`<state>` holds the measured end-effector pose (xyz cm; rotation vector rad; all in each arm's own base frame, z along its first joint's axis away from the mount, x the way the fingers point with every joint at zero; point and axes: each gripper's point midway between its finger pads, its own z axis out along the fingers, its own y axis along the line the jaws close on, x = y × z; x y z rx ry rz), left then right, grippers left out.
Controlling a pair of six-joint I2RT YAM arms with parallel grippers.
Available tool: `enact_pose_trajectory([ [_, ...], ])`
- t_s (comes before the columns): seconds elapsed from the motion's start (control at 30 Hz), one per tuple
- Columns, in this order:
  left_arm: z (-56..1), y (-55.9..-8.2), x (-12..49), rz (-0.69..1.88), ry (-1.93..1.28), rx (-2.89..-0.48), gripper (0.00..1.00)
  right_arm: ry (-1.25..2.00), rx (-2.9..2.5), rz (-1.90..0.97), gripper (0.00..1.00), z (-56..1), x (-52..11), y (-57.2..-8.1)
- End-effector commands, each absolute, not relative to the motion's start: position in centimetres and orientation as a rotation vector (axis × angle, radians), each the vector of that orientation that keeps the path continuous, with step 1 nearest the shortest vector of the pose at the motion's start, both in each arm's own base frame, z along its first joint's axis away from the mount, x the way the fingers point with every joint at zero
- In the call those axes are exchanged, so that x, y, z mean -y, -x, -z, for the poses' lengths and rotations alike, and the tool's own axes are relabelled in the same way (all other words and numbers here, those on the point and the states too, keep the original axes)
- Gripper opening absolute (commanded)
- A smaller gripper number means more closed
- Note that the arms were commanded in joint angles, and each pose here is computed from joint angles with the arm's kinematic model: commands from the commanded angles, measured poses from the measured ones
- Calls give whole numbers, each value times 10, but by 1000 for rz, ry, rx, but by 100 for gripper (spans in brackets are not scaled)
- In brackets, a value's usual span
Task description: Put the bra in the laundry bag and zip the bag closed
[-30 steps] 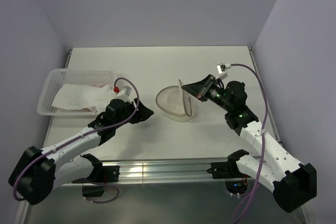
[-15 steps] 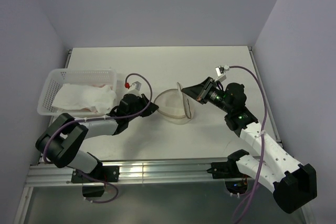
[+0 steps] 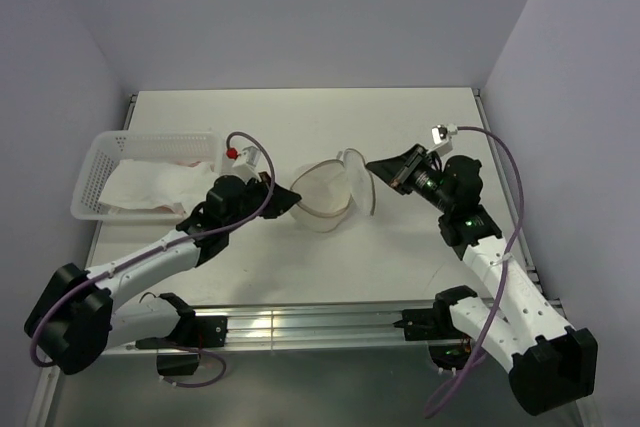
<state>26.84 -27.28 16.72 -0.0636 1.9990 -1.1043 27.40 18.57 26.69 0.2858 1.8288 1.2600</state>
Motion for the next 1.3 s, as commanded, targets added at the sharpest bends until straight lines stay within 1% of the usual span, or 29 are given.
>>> enact_pose_trajectory([
  [0.0, -179, -253, 274, 1113, -42, -2039, 0, -282, -1775, -1227, 0, -281, -168, -282],
  [0.17, -188, -247, 270, 1107, -85, -2041, 0, -359, -1798, -1150, 0, -264, -144, -295],
  [0.3, -184, -254, 262, 1053, -85, -2051, 0, -429, -1833, -1088, 0, -239, -129, -299],
  [0.53, -178, -263, 267, 1106, -92, -2073, 0, -558, -1872, -1007, 0, -200, -103, -310],
  [0.57, -178, -263, 269, 1111, -95, -2072, 0, -573, -1879, -960, 0, -194, -98, -315],
  [0.6, -173, -265, 270, 1110, -92, -2084, 0, -621, -1873, -912, 0, -190, -84, -321],
  [0.73, -172, -286, 271, 1036, -74, -2089, 0, -629, -1849, -821, 0, -196, -71, -338],
  [0.77, -168, -290, 271, 1017, -67, -2095, 0, -611, -1857, -810, 3, -197, -73, -339],
  [0.8, -167, -294, 271, 1000, -61, -2095, 0, -580, -1860, -800, 11, -201, -75, -339],
  [0.87, -167, -303, 270, 980, -50, -2092, 0, -454, -1940, -756, 22, -194, -87, -330],
  [0.9, -163, -308, 271, 974, -45, -2104, 0, -314, -1971, -756, 36, -194, -101, -323],
  [0.93, -162, -310, 272, 981, -48, -2105, 0, -260, -1983, -759, 43, -197, -107, -316],
  [0.97, -161, -310, 275, 991, -54, -2109, 0, -210, -2022, -754, 49, -191, -114, -306],
  [1.0, -158, -312, 278, 999, -55, -2116, 0, -156, -2030, -731, 58, -189, -118, -299],
  [1.07, -159, -313, 281, 1010, -65, -2116, 0, -43, -1979, -715, 71, -199, -136, -278],
  [1.1, -158, -314, 282, 1012, -64, -2114, 0, -14, -1975, -722, 82, -195, -141, -269],
  [1.13, -158, -313, 281, 1016, -60, -2111, 0, 40, -1942, -752, 84, -204, -152, -257],
  [1.17, -159, -314, 281, 1016, -49, -2107, 0, 65, -1953, -753, 91, -202, -156, -248],
  [1.23, -158, -313, 279, 1004, -50, -2116, 0, 133, -1950, -751, 98, -203, -168, -232],
  [1.27, -157, -313, 279, 999, -52, -2120, 0, 163, -1982, -743, 99, -198, -172, -224],
])
